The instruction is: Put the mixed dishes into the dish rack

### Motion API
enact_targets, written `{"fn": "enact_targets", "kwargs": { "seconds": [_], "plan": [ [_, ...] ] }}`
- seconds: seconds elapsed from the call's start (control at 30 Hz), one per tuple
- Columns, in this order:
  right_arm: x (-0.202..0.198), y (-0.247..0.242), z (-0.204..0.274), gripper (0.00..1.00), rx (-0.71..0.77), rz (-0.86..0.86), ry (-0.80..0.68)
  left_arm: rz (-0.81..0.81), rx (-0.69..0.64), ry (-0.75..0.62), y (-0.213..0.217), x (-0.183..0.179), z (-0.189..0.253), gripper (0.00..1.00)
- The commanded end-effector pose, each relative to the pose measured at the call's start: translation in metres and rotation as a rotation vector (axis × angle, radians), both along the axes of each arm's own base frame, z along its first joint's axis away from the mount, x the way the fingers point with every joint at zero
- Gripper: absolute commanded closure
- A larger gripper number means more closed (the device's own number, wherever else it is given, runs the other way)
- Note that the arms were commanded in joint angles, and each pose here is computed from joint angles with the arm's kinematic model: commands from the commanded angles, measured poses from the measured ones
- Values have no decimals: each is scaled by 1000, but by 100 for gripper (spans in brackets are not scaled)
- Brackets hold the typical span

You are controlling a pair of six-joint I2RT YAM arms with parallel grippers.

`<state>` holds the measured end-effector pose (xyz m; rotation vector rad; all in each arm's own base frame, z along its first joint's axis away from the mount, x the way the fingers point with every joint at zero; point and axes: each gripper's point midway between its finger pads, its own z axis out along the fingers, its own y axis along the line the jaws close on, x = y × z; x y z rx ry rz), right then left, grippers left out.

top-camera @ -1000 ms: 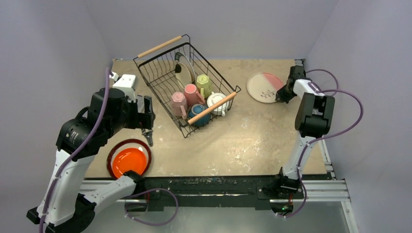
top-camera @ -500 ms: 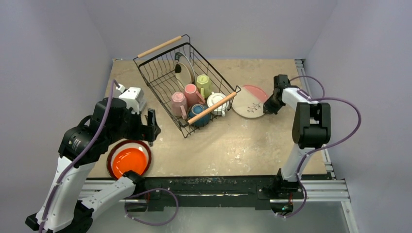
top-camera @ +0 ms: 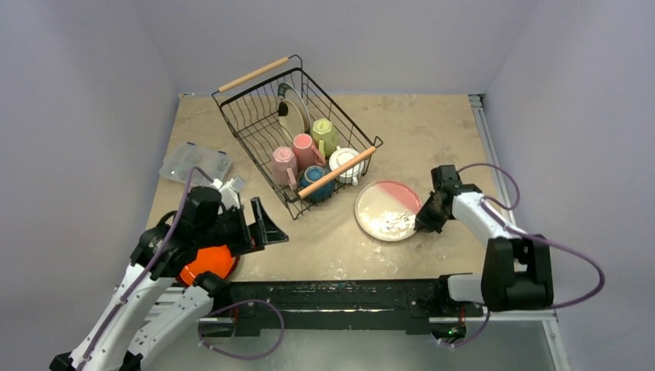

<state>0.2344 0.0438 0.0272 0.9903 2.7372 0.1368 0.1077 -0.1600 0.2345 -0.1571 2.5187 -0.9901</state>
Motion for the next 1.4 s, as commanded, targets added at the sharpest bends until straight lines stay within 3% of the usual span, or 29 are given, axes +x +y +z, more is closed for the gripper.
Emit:
{"fn": "enact_targets", "kwargs": {
  "seconds": [0.0, 0.1, 0.3, 0.53, 0.73, 0.87, 1.1, 1.37],
  "plan": [
    [-31, 12, 11, 100, 78, -9, -43, 53, -340, 131, -41, 1, 10, 5],
    [-41, 19, 19, 100, 130, -17, -114, 62, -398, 124, -55, 8, 11, 6],
    [-52, 26, 33, 100, 175, 8, -132, -16, -258, 126, -91, 2, -8, 8],
    [-49, 40, 52, 100, 261, -12, -151, 113, -364, 60, -155, 14, -44, 3],
    [-47, 48, 62, 100, 311, -30, -149, 190, -324, -2, -206, 31, -76, 3],
    [-46, 51, 66, 100, 334, -37, -141, 262, -359, -41, -231, 50, -88, 7],
    [-50, 53, 73, 100, 345, -44, -137, 346, -440, 19, -259, 64, -127, 15],
    [-57, 52, 67, 100, 338, -38, -116, 447, -525, 36, -271, 81, -137, 39]
  ]
}}
